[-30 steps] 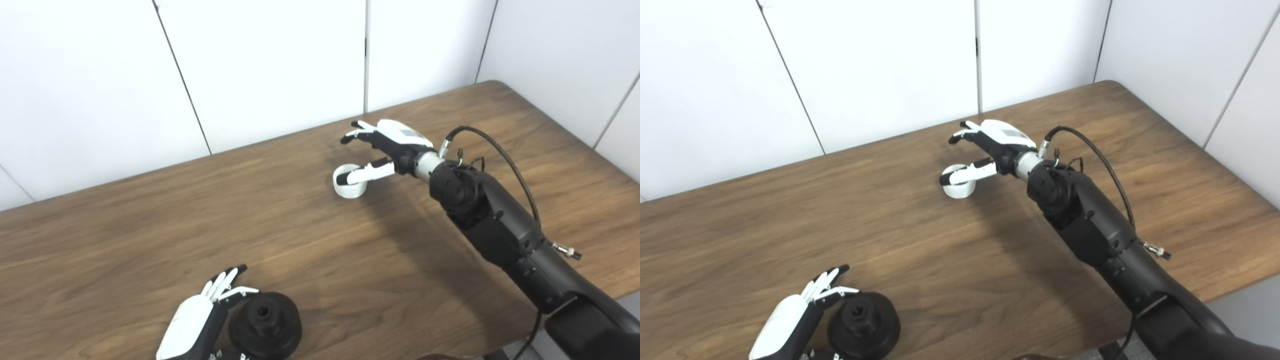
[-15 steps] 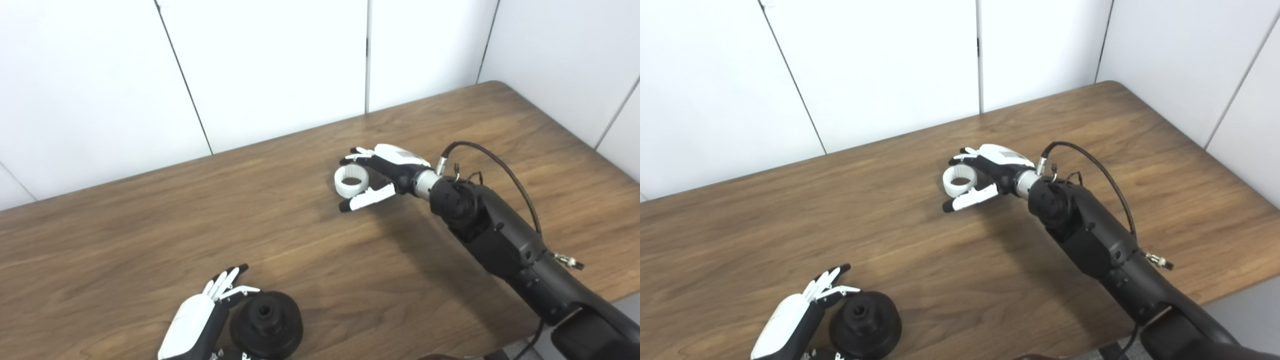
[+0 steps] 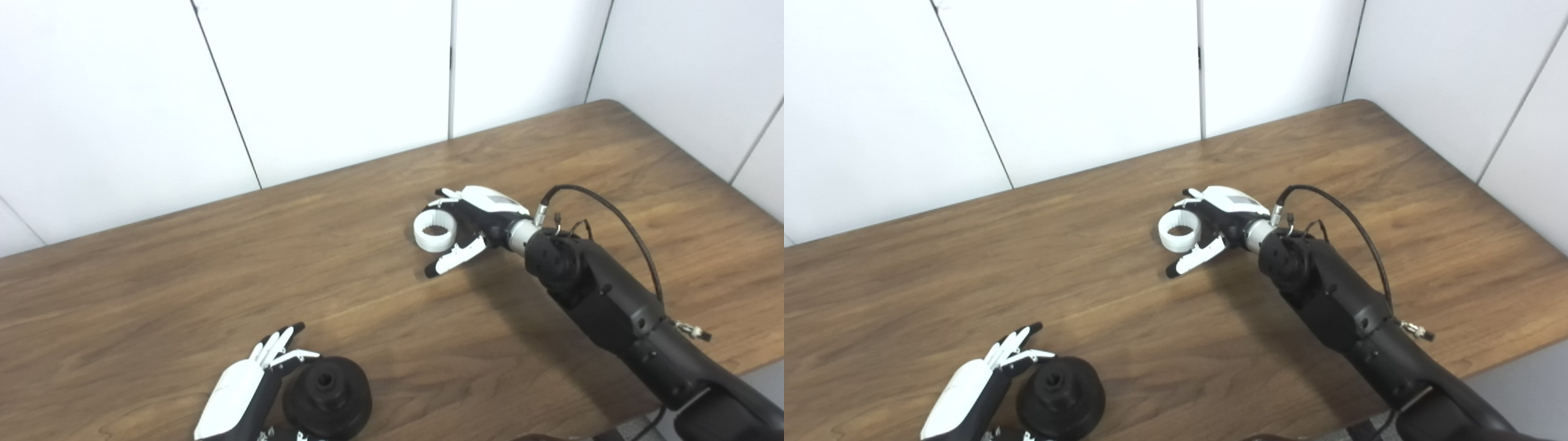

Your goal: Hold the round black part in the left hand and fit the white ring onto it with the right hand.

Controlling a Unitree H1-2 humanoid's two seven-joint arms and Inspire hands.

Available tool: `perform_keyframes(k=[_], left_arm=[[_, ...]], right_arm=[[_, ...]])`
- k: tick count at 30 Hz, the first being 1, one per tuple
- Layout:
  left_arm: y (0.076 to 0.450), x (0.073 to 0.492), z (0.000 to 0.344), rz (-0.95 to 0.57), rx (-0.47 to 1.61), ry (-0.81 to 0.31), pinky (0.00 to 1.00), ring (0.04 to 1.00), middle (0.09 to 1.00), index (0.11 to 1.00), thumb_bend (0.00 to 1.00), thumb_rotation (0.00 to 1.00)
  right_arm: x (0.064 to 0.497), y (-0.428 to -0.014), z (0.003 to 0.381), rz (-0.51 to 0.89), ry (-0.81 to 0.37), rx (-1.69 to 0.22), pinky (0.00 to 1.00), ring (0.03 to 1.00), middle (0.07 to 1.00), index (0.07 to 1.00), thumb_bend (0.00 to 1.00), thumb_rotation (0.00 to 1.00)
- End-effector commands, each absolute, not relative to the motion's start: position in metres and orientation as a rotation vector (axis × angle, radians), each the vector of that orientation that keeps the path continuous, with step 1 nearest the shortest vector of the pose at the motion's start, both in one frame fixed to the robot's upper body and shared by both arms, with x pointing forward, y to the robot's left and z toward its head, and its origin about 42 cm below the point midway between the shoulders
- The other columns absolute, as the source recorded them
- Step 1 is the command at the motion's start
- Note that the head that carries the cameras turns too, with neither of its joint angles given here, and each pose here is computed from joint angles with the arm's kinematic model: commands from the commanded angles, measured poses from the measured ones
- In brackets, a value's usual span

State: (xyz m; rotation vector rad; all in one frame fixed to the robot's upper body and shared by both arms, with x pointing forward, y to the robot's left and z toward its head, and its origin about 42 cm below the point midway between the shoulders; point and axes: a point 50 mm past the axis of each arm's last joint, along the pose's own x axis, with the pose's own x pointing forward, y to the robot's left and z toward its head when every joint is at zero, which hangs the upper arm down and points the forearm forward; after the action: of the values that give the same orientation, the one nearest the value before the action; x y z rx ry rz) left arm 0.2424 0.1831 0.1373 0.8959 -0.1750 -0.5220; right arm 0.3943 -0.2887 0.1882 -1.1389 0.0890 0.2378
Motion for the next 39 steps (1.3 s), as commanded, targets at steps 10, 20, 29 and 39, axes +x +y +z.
perform_keyframes(k=[10, 20, 29, 39], left_arm=[[0.185, 0.244, 0.143, -0.515, 0.922, -0.184, 1.0, 1.0, 0.991, 0.675, 1.0, 0.29], [0.186, 0.244, 0.143, -0.513, 0.92, -0.186, 1.0, 1.0, 0.992, 0.675, 1.0, 0.3], [0.187, 0.245, 0.144, -0.511, 0.922, -0.19, 1.0, 1.0, 0.991, 0.674, 1.0, 0.3], [0.187, 0.246, 0.145, -0.509, 0.927, -0.191, 1.0, 1.0, 0.99, 0.674, 1.0, 0.31]], right_arm=[[0.4, -0.291, 0.19, 0.154, 0.022, -1.135, 0.97, 1.0, 0.989, 0.835, 0.9, 0.44], [0.398, -0.292, 0.182, 0.041, -0.029, -1.107, 0.91, 0.95, 0.926, 0.71, 0.79, 0.29], [0.397, -0.296, 0.183, 0.012, -0.039, -1.098, 0.92, 0.936, 0.915, 0.677, 0.72, 0.24], [0.396, -0.298, 0.178, -0.044, -0.094, -1.06, 0.87, 0.885, 0.849, 0.49, 0.52, 0.14]])
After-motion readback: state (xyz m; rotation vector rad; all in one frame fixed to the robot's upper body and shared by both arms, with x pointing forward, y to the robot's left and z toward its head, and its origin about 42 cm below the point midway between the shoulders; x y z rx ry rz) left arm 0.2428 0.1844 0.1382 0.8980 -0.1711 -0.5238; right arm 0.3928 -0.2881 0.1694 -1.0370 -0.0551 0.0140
